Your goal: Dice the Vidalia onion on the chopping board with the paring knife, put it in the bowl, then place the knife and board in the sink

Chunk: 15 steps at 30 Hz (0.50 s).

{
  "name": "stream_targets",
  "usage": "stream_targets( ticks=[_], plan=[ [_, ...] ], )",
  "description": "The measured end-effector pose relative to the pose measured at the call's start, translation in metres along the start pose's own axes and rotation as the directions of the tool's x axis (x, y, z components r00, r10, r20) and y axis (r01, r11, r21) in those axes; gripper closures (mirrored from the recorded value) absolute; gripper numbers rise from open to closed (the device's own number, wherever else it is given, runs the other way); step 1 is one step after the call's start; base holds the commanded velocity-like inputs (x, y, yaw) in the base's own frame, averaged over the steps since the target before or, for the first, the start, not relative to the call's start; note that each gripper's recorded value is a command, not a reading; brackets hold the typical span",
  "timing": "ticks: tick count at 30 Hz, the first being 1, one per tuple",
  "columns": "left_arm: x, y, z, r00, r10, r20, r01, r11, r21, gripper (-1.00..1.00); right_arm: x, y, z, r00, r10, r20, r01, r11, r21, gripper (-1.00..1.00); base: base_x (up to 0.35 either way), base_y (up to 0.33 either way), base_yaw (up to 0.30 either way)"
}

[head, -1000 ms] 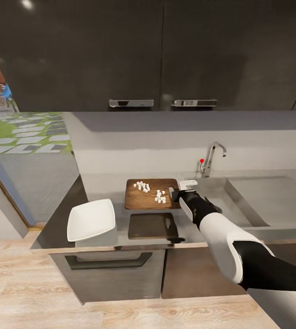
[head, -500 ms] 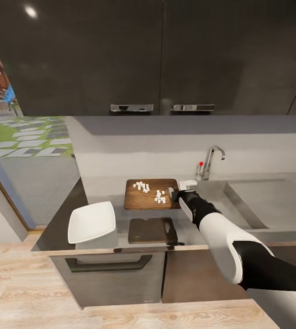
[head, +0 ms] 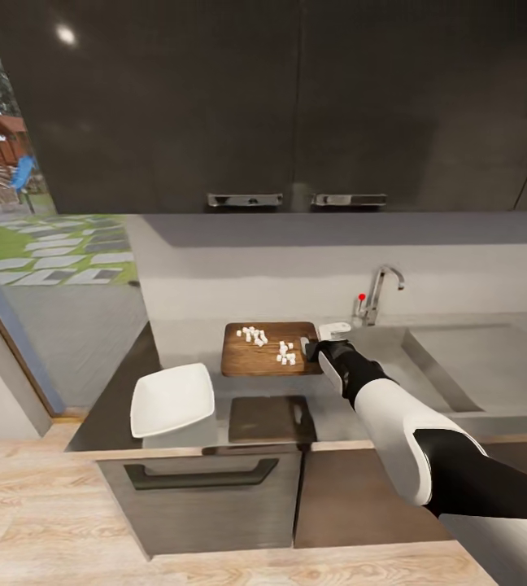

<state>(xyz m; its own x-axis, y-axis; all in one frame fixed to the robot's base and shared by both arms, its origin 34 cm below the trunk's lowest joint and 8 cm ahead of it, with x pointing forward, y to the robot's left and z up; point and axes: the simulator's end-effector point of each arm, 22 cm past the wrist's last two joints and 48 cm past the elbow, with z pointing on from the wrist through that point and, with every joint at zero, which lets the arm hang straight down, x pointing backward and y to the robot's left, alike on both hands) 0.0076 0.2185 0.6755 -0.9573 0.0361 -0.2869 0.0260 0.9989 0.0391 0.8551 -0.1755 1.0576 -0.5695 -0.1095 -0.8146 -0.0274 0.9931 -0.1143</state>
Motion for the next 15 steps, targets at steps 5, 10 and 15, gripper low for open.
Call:
stream_targets(
  ticks=[5, 10, 15],
  plan=[
    [-0.002, 0.0, 0.002, 1.0, 0.0, 0.008, 0.0, 1.0, 0.0, -1.0, -0.005, -0.001, -0.004, 1.0, -0.001, 0.008, 0.001, 1.0, 0.001, 1.0, 0.0, 0.014, 0.0],
    [-0.005, 0.0, 0.003, 1.0, 0.0, 0.016, 0.0, 1.0, -0.001, -1.0, -0.009, -0.002, -0.008, 1.0, -0.004, 0.016, 0.004, 1.0, 0.003, 1.0, 0.0, 0.074, 0.0],
    [-0.007, 0.0, 0.005, 1.0, -0.001, 0.024, 0.001, 1.0, -0.002, -1.0, -0.014, -0.001, -0.012, 1.0, 0.0, 0.024, 0.0, 1.0, 0.001, 1.0, 0.0, 0.248, 0.0]
  ],
)
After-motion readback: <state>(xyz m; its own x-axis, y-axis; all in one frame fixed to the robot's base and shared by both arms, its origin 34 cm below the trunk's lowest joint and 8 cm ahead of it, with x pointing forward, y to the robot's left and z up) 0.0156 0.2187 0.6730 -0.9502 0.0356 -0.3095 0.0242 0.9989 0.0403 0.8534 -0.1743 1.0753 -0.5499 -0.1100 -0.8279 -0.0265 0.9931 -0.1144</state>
